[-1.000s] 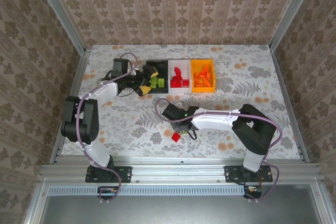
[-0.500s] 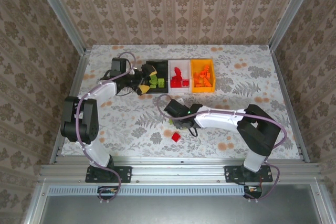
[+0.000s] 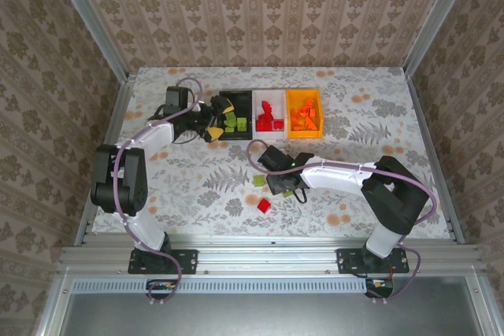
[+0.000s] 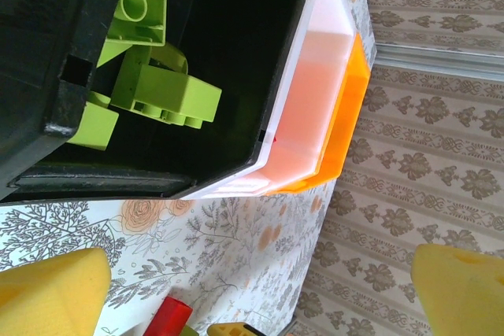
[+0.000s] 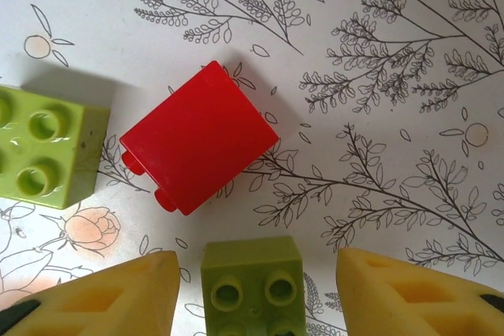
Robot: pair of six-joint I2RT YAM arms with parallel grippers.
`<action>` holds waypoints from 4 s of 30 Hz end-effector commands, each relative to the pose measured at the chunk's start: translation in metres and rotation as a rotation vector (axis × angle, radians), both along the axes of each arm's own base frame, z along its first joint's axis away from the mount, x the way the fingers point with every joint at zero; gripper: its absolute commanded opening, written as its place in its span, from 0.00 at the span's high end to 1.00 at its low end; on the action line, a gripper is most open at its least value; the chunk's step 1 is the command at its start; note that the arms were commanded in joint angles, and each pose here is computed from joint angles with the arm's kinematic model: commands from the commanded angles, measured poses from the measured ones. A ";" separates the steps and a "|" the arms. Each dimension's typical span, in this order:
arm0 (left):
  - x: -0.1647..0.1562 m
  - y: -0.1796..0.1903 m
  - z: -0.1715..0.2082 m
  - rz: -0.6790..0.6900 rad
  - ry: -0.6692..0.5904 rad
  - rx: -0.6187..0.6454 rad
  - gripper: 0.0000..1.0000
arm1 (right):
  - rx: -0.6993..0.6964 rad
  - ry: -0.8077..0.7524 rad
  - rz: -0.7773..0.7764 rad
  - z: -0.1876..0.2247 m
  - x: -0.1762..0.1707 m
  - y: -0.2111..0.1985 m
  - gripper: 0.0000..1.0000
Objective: Sort the legos into containers by color
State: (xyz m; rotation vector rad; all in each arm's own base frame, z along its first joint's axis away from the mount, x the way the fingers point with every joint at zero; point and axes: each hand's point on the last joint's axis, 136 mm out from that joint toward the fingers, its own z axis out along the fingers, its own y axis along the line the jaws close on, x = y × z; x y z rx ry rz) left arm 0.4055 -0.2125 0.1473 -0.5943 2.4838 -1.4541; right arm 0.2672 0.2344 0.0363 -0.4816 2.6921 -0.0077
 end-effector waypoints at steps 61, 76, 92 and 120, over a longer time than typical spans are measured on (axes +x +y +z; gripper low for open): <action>-0.001 -0.022 -0.009 -0.100 0.003 0.022 0.00 | 0.048 -0.078 -0.046 0.022 0.074 0.002 0.60; -0.002 -0.019 -0.020 -0.123 -0.001 0.085 0.00 | 0.101 -0.239 -0.118 0.065 0.224 0.039 0.56; -0.065 -0.042 0.025 -0.345 -0.250 0.382 0.01 | 0.270 -0.291 -0.141 0.119 0.210 0.024 0.34; -0.232 -0.111 -0.136 -0.892 -0.568 1.146 0.41 | 0.357 -0.364 -0.344 0.094 0.058 -0.095 0.30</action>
